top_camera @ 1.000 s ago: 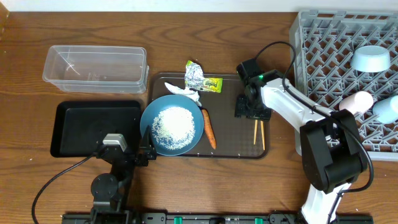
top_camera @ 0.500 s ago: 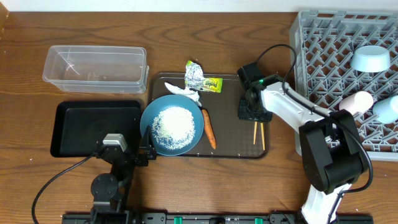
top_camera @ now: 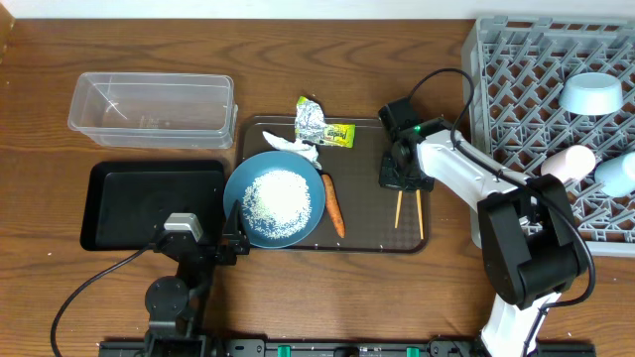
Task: Sort waste into correct bins and load items into the dishwasher rack
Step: 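Carry the chopstick into the dish rack and release it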
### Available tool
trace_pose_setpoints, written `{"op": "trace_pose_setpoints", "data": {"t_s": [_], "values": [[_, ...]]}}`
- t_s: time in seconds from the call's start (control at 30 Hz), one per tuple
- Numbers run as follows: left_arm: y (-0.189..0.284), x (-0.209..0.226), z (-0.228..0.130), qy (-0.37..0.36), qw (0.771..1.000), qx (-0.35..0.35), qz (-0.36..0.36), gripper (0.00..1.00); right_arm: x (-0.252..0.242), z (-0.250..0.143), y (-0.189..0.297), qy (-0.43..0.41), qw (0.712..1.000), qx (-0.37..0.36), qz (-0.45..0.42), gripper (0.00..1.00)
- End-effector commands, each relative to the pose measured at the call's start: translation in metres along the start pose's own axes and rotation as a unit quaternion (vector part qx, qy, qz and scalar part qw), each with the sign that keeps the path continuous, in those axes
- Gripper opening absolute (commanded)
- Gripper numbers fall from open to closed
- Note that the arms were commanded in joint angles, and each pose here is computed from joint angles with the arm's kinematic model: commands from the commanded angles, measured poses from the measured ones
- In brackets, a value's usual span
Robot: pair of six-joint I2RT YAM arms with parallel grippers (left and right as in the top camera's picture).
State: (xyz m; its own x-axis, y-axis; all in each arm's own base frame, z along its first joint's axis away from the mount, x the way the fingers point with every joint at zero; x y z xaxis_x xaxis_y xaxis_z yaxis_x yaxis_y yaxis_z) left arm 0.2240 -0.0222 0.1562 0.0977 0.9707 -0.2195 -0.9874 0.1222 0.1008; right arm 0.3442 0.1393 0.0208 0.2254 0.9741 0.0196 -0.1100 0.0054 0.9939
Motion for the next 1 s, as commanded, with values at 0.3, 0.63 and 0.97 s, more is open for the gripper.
{"op": "trace_pose_setpoints", "data": {"t_s": [0.3,0.63,0.97], "values": [[-0.001,0.0,-0.016,0.0,1.0,0.027,-0.006,0.98,-0.014,0.06,0.099,-0.002,0.993,-0.097,0.06,0.01],[-0.001,0.0,-0.016,0.0,1.0,0.027,-0.006,0.98,-0.101,0.143,0.216,0.044,0.949,-0.306,0.067,0.01],[-0.001,0.0,-0.016,0.0,1.0,0.027,-0.006,0.98,-0.147,0.172,0.188,0.015,0.951,-0.307,0.038,0.01]]}}
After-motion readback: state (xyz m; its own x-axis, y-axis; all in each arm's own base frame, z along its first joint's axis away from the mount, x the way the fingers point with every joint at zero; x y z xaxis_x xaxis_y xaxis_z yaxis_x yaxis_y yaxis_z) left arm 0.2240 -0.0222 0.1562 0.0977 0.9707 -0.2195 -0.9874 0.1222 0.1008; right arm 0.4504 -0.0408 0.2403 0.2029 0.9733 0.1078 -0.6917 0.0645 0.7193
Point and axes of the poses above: each gripper's point midway between its finger pads, its own y axis back along the fingers, its own x axis along the line the jaws close on, z = x × y, the point moved 2 cm from there along y, back along the fingers, and after that the axes turned 2 degrees about -y, right-handed, at the moved point
